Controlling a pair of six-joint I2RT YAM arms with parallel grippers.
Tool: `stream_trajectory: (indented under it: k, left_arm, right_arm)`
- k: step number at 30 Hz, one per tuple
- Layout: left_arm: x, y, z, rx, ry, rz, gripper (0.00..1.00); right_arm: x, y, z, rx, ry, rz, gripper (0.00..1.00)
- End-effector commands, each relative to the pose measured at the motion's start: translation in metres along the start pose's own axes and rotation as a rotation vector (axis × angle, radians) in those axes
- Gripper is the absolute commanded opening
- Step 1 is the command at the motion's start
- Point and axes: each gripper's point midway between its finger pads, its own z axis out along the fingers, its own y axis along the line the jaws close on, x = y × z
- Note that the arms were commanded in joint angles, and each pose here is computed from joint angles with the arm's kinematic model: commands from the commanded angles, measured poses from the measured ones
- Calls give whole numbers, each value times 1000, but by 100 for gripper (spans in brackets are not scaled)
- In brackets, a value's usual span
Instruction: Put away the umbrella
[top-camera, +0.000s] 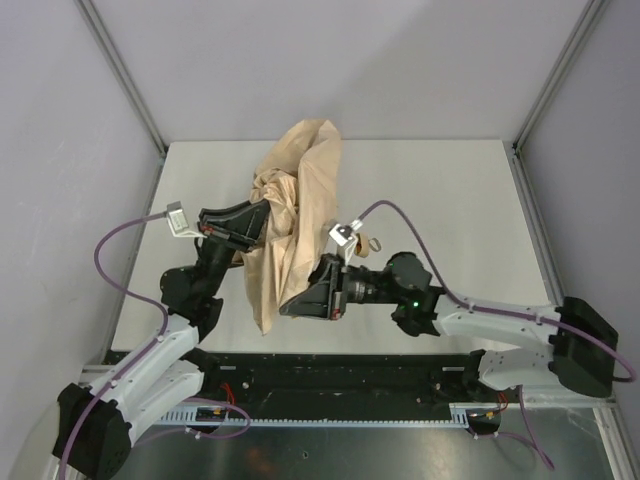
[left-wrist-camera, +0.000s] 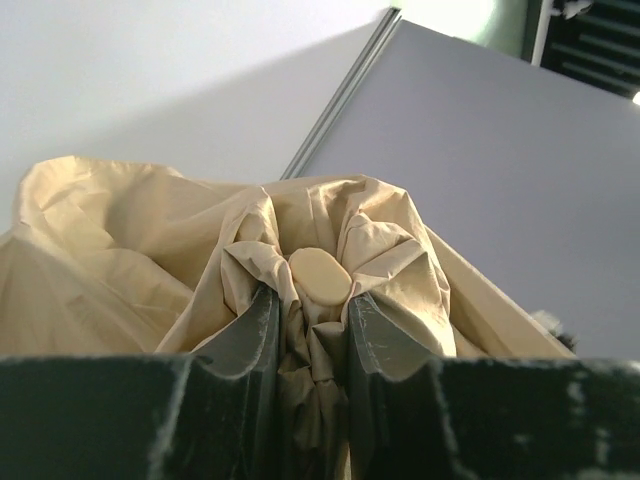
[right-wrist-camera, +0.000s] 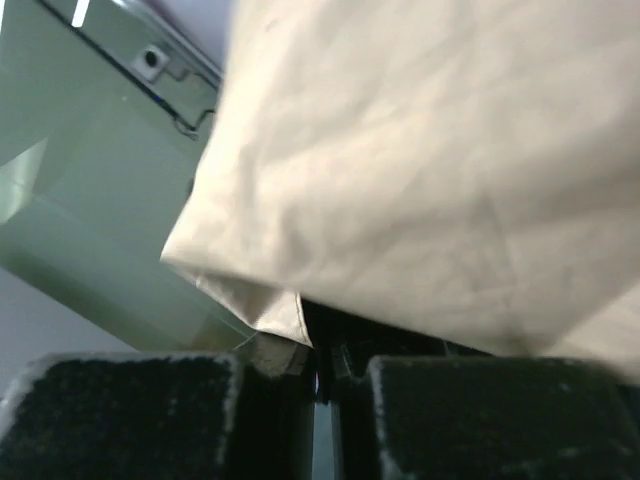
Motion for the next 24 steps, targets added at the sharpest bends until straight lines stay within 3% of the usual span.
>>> stream_trajectory:
  k: [1, 5, 8, 13, 16, 20, 24]
  left_arm:
    - [-55, -43, 9, 122, -195, -39, 0]
    - [-54, -47, 5, 142, -186, -70, 0]
    - [-50, -48, 3, 147, -176, -124, 0]
    - [-47, -54, 4, 180, -162, -179, 0]
    - [-46, -58, 5, 200, -155, -196, 0]
    - [-44, -56, 2, 199, -157, -178, 0]
    - [-43, -50, -3, 182, -169, -127, 0]
  right_arm:
    - [1, -4, 12, -25, -33, -85, 13]
    - [-11, -11, 3, 71, -65, -180, 22]
    - [-23, -23, -5, 200, -118, -241, 4]
    - [-9, -29, 12, 204, -104, -258, 0]
    - [6, -56, 25, 265, -67, -209, 0]
    - [18, -68, 26, 267, 2, -178, 10]
    - [14, -39, 13, 245, 21, -243, 24]
